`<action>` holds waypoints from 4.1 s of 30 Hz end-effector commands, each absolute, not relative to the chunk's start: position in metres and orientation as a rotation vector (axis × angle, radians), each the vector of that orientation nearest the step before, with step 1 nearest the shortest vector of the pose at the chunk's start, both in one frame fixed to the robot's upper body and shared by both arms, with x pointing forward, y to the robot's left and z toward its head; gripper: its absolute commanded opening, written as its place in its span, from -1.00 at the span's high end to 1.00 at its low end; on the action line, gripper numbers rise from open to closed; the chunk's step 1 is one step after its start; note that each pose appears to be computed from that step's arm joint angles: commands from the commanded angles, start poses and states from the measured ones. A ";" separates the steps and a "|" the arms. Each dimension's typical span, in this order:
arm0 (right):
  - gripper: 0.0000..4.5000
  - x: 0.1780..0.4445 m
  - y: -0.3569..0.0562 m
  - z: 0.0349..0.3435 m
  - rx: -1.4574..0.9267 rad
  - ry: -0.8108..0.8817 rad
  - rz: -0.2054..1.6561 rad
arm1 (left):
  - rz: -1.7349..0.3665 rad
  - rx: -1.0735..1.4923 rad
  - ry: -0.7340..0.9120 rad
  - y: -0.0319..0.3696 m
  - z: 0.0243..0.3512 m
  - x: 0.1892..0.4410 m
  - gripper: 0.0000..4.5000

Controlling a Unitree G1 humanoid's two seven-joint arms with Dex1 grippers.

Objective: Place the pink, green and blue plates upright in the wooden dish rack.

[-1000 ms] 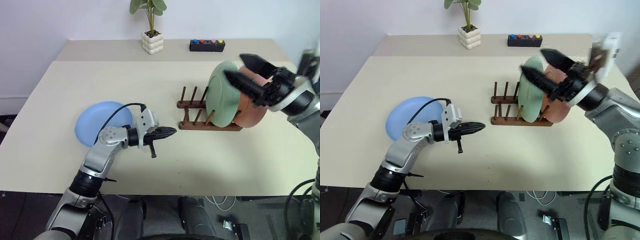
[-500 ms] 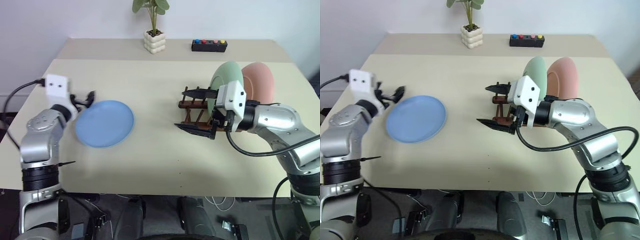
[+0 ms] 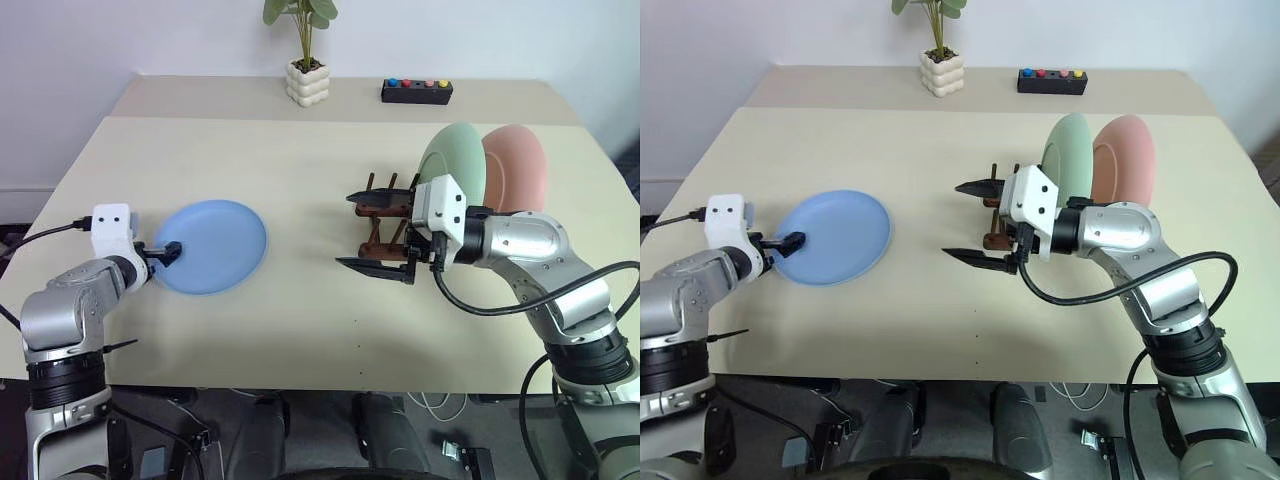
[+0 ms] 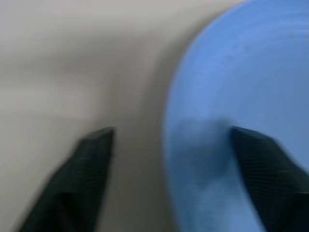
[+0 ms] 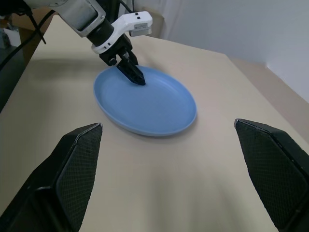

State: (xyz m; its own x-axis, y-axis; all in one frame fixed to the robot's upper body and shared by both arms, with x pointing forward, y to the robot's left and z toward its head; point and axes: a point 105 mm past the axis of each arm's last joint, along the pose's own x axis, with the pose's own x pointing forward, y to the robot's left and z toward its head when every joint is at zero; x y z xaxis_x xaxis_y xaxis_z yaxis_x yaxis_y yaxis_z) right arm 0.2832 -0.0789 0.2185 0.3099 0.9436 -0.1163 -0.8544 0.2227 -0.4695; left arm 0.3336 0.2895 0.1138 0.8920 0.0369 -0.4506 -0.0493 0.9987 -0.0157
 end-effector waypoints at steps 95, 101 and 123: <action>1.00 0.285 -0.097 0.316 0.251 -0.460 0.928 | -0.890 0.200 -0.025 0.108 0.159 0.304 -0.99; 1.00 0.279 -0.105 0.308 0.440 -0.357 0.895 | -0.959 0.214 -0.013 0.092 0.148 0.301 -0.99; 1.00 0.296 -0.119 0.283 0.575 -0.229 0.727 | -0.974 0.178 -0.051 0.087 0.153 0.300 -0.99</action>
